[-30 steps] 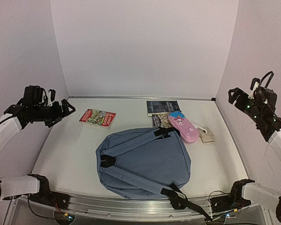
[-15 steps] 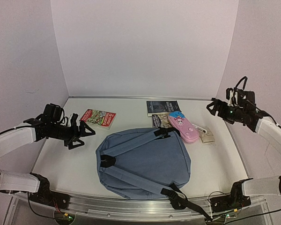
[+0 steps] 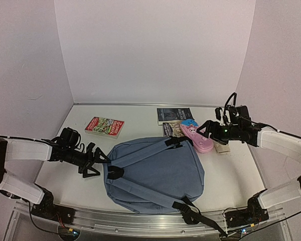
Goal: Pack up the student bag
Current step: Adjust the book at the center of the board, then adjust the student bag at the center of the board, then unzip the student bag at the center of the board.
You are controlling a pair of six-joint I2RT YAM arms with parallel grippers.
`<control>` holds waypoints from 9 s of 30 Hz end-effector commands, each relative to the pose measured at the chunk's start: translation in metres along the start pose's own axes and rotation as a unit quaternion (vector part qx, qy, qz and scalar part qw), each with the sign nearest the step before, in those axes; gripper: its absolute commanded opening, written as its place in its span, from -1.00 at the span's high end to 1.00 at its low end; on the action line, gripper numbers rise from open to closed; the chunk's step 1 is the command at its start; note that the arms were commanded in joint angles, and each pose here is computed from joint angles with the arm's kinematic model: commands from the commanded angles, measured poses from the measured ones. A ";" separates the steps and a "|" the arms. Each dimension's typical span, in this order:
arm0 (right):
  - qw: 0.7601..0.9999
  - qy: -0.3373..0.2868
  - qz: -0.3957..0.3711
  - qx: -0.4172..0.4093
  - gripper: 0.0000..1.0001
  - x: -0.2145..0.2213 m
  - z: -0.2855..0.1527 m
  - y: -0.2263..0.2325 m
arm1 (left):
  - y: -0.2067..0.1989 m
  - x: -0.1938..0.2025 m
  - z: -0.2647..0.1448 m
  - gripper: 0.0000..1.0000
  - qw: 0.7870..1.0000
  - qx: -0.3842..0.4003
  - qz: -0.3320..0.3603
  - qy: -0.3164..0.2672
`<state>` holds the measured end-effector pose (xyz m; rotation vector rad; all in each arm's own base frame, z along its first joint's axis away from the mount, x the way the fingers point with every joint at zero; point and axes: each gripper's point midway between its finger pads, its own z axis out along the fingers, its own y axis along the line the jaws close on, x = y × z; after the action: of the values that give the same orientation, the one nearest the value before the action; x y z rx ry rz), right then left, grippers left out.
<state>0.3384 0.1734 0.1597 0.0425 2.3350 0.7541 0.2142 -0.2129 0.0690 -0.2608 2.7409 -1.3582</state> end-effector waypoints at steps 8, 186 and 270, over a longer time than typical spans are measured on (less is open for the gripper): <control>0.997 -0.062 -0.007 -0.054 -0.81 -0.039 -0.027 0.037 | 0.008 -0.021 0.020 -0.99 0.998 -0.018 0.055 -0.032; 0.982 0.104 -0.124 0.101 -0.66 0.067 0.021 0.054 | 0.002 -0.059 -0.031 -0.99 0.972 -0.167 -0.010 -0.168; 0.942 0.217 -0.130 -0.221 1.00 0.251 0.116 0.288 | 0.042 -0.026 0.012 1.00 0.965 -0.208 0.000 -0.158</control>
<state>0.1786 0.5210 0.0552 -0.6268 2.5423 1.0968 0.2307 -0.2050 0.0262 -0.3770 2.7381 -0.7375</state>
